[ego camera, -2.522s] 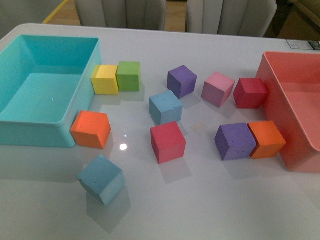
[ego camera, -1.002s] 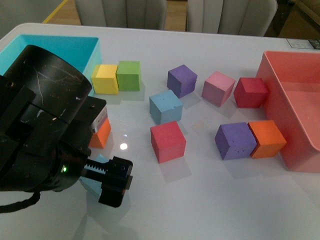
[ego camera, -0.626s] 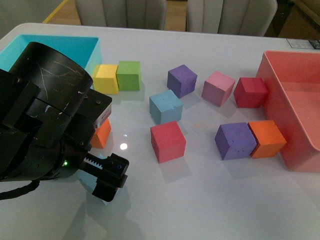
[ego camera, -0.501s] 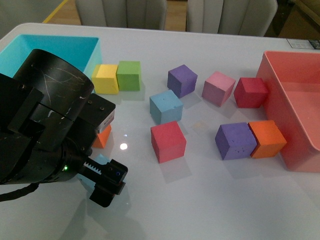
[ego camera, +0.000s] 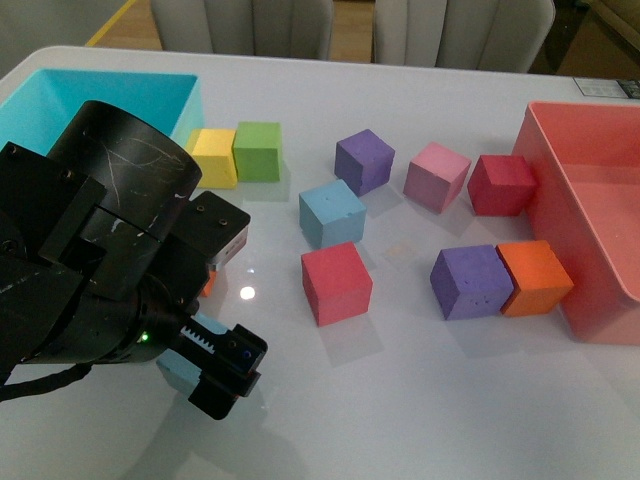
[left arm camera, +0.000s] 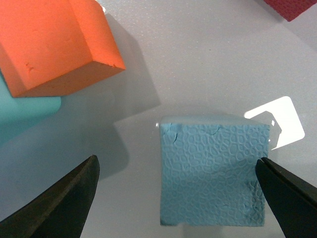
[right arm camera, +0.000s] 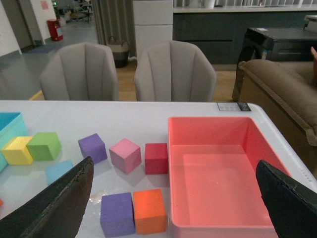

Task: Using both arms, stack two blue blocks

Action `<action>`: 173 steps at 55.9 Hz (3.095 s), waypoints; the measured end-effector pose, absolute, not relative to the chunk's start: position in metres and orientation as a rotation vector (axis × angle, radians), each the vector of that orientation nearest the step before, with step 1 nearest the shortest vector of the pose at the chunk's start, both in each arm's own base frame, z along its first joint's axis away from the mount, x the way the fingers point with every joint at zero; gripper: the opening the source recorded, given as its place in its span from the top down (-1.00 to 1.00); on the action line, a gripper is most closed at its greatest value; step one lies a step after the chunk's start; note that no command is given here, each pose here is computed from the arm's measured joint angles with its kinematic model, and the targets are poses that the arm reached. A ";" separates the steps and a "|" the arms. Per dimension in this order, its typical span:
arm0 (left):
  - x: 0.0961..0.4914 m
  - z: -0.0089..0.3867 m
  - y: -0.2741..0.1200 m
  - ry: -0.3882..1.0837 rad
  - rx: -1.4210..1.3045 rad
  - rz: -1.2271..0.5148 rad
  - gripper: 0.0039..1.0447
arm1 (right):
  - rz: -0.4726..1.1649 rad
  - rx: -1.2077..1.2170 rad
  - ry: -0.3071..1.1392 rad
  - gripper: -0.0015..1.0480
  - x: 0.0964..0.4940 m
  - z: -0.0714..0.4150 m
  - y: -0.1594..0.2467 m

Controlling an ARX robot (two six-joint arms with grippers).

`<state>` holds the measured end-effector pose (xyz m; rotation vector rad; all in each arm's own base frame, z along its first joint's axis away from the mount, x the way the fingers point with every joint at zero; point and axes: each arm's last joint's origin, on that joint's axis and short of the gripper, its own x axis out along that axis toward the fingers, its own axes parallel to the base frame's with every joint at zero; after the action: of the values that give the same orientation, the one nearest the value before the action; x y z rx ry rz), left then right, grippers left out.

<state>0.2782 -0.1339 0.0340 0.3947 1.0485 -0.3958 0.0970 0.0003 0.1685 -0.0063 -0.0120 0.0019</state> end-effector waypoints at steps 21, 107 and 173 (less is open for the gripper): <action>0.278 0.033 -0.135 1.054 0.379 -0.421 -0.84 | 0.002 -0.006 -0.012 -0.83 0.097 0.169 0.000; 0.285 0.011 -0.138 1.122 0.334 -0.420 -0.84 | 0.002 -0.006 -0.012 -0.83 0.097 0.169 0.000; 0.364 0.144 -0.179 0.877 0.428 -0.431 0.24 | 0.002 -0.006 -0.012 -0.83 0.097 0.169 0.000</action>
<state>0.3639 -0.1792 0.1435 0.4276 0.8768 -0.4307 0.0970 0.0003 0.1685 -0.0063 -0.0120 0.0019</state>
